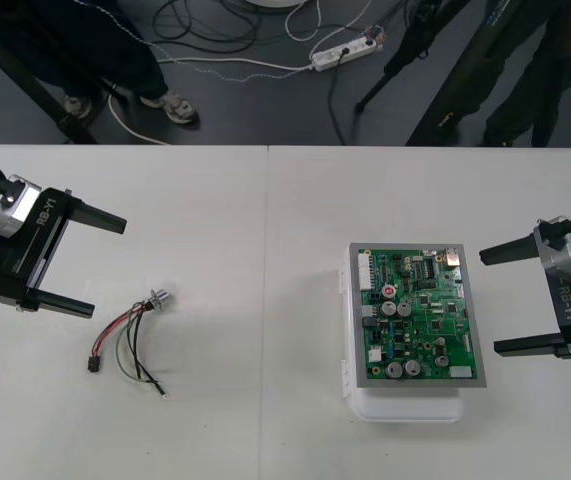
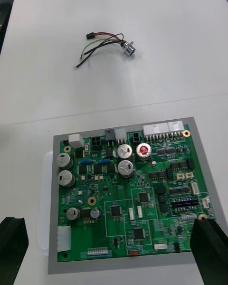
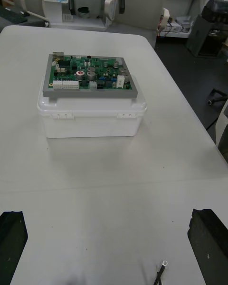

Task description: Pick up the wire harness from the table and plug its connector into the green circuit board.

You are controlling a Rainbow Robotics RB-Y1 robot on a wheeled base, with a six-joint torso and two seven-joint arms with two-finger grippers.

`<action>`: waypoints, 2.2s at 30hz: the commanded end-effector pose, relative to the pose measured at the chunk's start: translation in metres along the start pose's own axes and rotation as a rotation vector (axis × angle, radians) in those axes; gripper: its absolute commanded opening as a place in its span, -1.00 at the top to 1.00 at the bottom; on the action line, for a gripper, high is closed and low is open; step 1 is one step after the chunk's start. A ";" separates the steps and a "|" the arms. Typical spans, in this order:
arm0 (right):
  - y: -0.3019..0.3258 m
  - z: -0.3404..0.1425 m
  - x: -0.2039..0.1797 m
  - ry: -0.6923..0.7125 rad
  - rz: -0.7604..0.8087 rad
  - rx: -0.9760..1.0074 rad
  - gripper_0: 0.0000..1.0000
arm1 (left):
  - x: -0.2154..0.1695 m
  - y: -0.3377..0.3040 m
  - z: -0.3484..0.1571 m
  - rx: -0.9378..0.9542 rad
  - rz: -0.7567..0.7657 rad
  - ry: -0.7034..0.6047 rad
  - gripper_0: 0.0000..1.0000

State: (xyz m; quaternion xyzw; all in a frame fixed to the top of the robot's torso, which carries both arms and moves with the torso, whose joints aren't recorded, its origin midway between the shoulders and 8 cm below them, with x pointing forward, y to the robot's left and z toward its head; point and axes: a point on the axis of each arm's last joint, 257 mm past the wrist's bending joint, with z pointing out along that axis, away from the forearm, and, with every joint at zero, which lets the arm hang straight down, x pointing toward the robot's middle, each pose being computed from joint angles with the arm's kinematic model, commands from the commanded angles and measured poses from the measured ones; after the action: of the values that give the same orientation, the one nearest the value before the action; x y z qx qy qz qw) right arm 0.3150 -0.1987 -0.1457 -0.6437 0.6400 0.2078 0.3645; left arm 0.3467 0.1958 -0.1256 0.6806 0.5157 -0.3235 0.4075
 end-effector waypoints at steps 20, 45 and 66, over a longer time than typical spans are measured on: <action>0.008 0.002 -0.005 -0.044 0.034 -0.023 -1.00 | 0.009 -0.018 0.003 0.066 -0.037 0.026 -1.00; 0.008 0.006 -0.071 -0.325 0.057 -0.016 -1.00 | 0.037 0.010 -0.032 0.100 0.428 0.287 -1.00; -0.009 0.008 -0.095 -0.510 0.020 -0.010 -1.00 | 0.054 0.032 -0.041 0.271 0.920 0.451 -1.00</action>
State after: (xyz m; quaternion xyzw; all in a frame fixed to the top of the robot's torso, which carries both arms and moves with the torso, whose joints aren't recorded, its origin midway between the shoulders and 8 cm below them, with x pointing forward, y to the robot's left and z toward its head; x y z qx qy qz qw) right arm 0.3122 -0.1345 -0.0968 -0.5449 0.5699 0.3849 0.4798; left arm 0.3924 0.2445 -0.1641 0.9107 0.2397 -0.0392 0.3342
